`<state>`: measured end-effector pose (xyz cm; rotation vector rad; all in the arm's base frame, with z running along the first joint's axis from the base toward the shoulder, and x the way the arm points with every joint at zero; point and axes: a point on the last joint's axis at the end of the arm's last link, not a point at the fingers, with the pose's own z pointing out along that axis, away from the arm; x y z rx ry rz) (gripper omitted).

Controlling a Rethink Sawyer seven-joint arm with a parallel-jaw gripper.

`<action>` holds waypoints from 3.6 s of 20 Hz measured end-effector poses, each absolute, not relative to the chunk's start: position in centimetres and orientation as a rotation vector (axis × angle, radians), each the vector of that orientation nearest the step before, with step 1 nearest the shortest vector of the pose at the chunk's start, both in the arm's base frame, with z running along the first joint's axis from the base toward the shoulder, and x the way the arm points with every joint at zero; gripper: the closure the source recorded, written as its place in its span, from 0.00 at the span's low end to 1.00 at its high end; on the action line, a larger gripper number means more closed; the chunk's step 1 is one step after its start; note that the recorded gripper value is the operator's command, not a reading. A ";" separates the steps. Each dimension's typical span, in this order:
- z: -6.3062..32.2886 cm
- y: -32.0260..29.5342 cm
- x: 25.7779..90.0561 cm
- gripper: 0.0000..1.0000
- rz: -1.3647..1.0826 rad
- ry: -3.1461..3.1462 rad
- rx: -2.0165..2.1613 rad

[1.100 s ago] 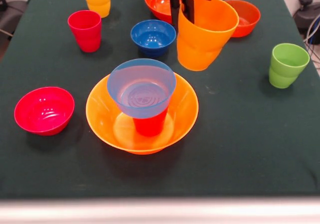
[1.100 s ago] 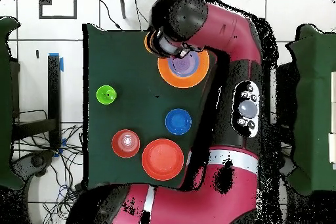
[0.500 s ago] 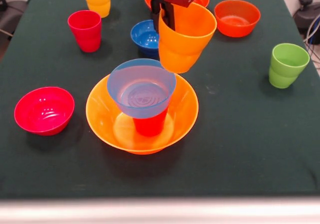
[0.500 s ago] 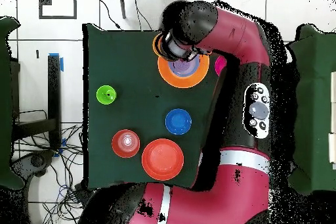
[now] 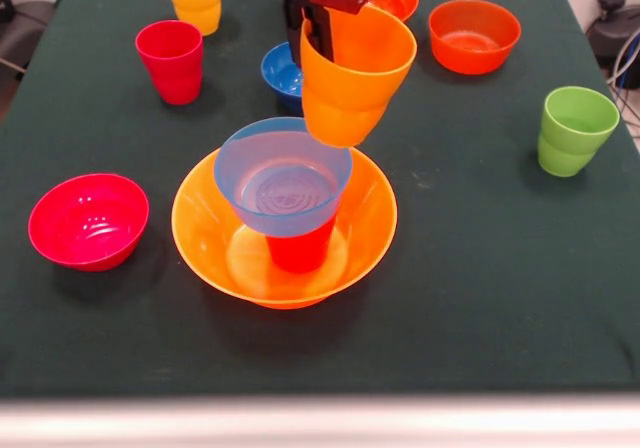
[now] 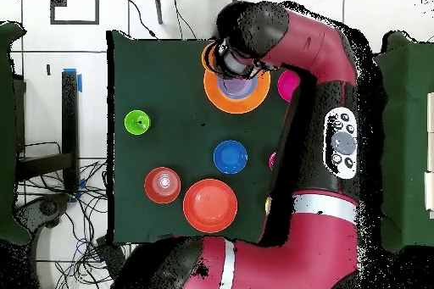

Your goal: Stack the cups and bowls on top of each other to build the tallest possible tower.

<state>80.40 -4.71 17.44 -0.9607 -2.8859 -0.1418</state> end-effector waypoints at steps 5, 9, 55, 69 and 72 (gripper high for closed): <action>17.2 -5.5 80.3 1.00 -0.136 -2.890 -0.952; 17.1 -5.6 80.5 1.00 -0.153 -2.891 -0.948; 15.1 -8.2 80.2 1.00 -0.184 -2.944 -0.834; 14.9 -7.4 80.8 1.00 -0.217 -2.972 -0.820; 14.8 -7.5 81.1 1.00 -0.214 -2.997 -0.823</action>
